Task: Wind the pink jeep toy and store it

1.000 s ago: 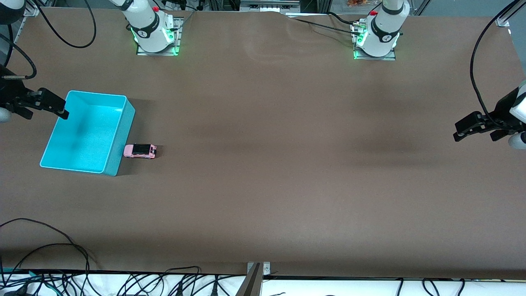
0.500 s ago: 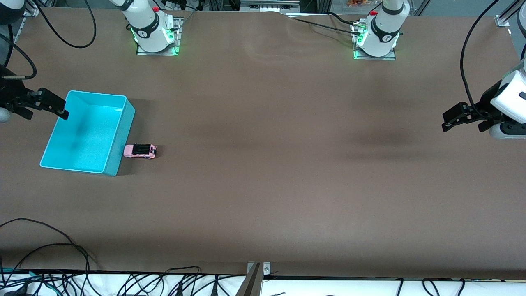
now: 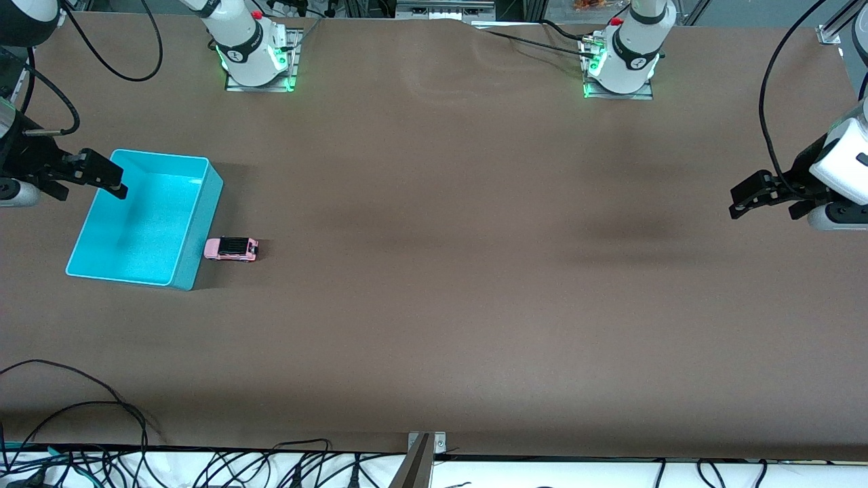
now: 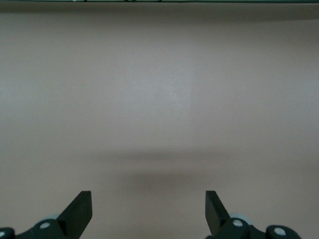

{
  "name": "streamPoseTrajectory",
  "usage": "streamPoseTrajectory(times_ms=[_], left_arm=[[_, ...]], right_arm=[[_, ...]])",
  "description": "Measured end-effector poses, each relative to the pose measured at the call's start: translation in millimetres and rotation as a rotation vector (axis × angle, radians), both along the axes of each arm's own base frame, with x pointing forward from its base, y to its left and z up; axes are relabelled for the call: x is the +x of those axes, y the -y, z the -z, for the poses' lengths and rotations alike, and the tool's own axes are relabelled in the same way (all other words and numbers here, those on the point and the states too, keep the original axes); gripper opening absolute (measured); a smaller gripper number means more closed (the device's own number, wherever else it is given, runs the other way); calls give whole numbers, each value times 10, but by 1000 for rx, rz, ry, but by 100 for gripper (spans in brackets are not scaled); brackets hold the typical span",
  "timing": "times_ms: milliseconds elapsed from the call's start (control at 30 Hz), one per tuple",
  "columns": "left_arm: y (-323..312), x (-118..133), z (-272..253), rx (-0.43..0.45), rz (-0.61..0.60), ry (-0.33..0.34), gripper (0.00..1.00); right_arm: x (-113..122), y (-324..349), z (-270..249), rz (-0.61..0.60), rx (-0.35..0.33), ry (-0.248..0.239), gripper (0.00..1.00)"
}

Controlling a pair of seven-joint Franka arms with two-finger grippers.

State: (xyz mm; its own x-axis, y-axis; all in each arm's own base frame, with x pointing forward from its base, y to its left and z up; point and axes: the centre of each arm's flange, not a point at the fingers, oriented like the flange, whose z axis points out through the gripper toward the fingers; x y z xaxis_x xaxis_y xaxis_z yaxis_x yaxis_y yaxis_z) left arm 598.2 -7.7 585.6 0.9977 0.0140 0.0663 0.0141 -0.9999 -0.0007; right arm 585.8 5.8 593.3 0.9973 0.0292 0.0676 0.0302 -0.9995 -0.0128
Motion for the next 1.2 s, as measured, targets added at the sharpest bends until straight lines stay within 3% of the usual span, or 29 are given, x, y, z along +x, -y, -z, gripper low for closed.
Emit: streamPoseTrajectory(times_ms=[1200], left_arm=[[-2,-1,21,0,0,-4,100]], right_arm=[[64,34,155,8,-3,-28,100]])
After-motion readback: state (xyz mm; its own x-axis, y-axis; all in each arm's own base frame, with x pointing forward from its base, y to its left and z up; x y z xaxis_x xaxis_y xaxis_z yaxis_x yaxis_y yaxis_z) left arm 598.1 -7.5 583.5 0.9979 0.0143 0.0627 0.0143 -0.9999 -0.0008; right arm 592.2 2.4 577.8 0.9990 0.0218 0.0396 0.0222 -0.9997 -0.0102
